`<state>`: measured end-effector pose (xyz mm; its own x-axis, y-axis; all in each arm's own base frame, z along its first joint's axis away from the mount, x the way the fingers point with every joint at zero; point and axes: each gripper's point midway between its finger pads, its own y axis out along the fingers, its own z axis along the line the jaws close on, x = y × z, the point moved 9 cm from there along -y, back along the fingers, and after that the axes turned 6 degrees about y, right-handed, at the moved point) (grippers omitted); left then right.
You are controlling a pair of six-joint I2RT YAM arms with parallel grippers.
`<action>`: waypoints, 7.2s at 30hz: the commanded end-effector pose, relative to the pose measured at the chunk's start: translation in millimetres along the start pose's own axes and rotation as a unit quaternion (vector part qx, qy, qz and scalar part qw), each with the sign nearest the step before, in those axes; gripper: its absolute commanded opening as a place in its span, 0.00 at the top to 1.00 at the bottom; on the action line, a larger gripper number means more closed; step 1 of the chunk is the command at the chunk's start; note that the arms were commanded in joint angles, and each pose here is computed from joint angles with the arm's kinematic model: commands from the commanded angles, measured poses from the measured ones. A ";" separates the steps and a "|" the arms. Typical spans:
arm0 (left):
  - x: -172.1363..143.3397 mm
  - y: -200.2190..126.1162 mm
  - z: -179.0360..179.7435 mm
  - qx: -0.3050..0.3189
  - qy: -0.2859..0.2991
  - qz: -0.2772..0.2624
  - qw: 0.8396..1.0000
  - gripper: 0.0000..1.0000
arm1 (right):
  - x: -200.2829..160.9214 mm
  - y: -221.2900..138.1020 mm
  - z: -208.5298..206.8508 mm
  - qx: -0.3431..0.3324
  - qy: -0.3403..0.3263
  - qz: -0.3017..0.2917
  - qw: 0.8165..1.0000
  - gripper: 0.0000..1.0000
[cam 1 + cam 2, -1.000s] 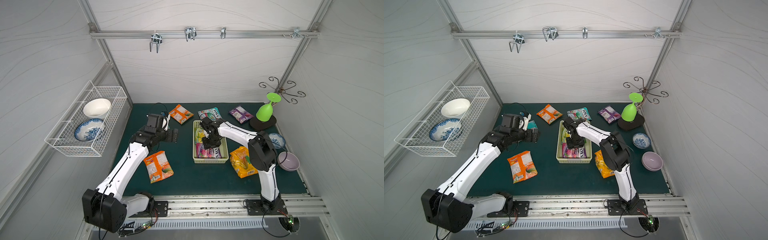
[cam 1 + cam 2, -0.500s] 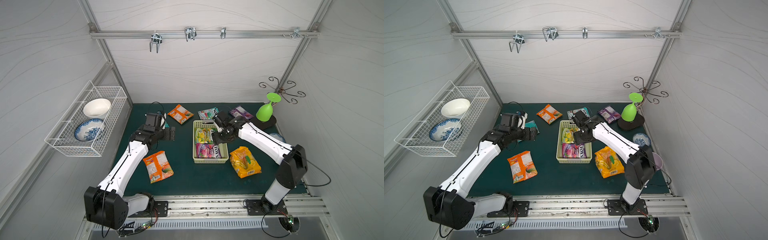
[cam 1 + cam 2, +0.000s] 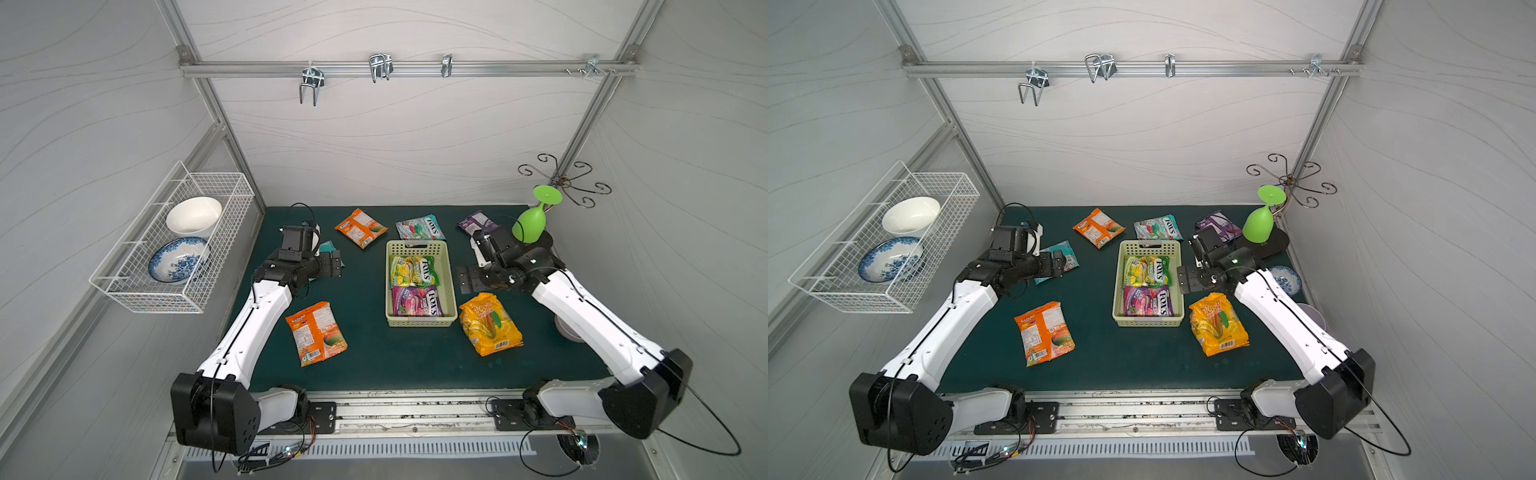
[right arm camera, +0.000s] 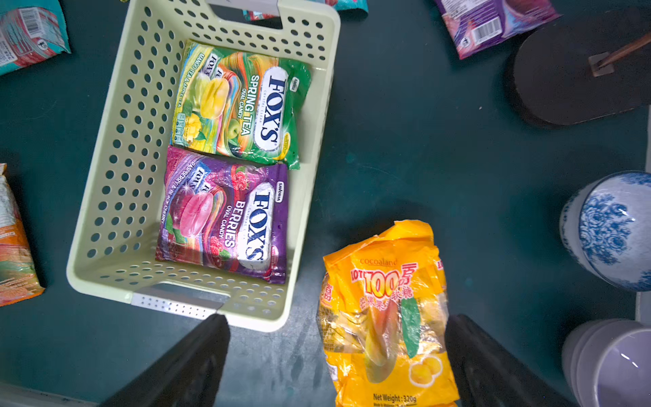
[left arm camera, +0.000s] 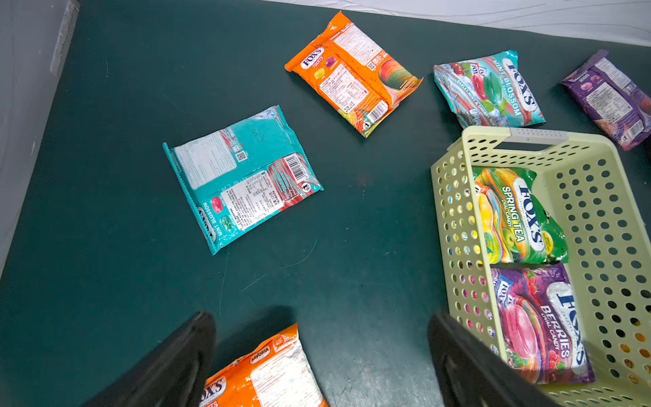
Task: Put the candies in the basket
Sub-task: Pick up the candy at the center of the board, then place the candy in the basket.
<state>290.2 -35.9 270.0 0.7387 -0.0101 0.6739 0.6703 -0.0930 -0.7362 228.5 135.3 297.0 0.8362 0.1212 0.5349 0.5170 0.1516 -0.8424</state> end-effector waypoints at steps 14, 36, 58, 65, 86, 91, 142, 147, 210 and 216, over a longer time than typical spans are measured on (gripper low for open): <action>-3.0 9.6 13.3 -0.002 -0.003 -0.013 1.000 0.02 | -17.5 -24.7 -42.2 -0.017 -0.006 -0.111 0.994 0.01; -10.5 49.4 34.7 0.055 -0.017 0.043 0.997 0.02 | -76.4 -47.7 -63.6 -0.037 -0.028 -0.312 0.949 0.01; 4.2 126.4 97.4 0.215 -0.053 0.176 0.959 0.18 | -83.7 -58.5 -66.3 -0.024 -0.025 -0.353 0.935 0.01; 7.1 154.0 105.8 0.224 -0.047 0.215 0.949 0.35 | -84.1 -58.2 -65.8 -0.023 -0.026 -0.352 0.935 0.01; 1.3 195.6 131.7 0.216 -0.053 0.272 0.936 0.83 | -85.1 -55.1 -65.6 -0.025 -0.027 -0.352 0.935 0.01; 6.6 192.3 129.8 0.202 -0.058 0.276 0.938 1.00 | -85.4 -55.9 -67.3 -0.034 -0.025 -0.358 0.933 0.01; 131.8 -7.3 -73.4 -0.248 -0.026 0.010 0.968 1.00 | -82.1 -45.4 -65.2 -0.037 -0.029 -0.336 0.941 0.01; 143.2 -27.3 -97.4 -0.298 -0.020 -0.014 0.954 1.00 | -80.9 -42.2 -64.4 -0.037 -0.031 -0.328 0.944 0.01; 72.4 39.0 -138.3 -0.199 0.042 0.078 0.976 1.00 | -81.4 -42.0 -66.8 -0.041 -0.025 -0.331 0.942 0.01; 75.8 47.6 -139.0 -0.186 0.039 0.079 0.979 1.00 | -80.9 -41.7 -65.6 -0.033 -0.027 -0.329 0.943 0.01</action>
<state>359.4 -176.0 274.8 0.8554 -0.1619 0.4919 0.3900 -0.4236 -0.8176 149.9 54.5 282.5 0.3442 0.0860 0.9349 0.9244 0.1431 -0.3535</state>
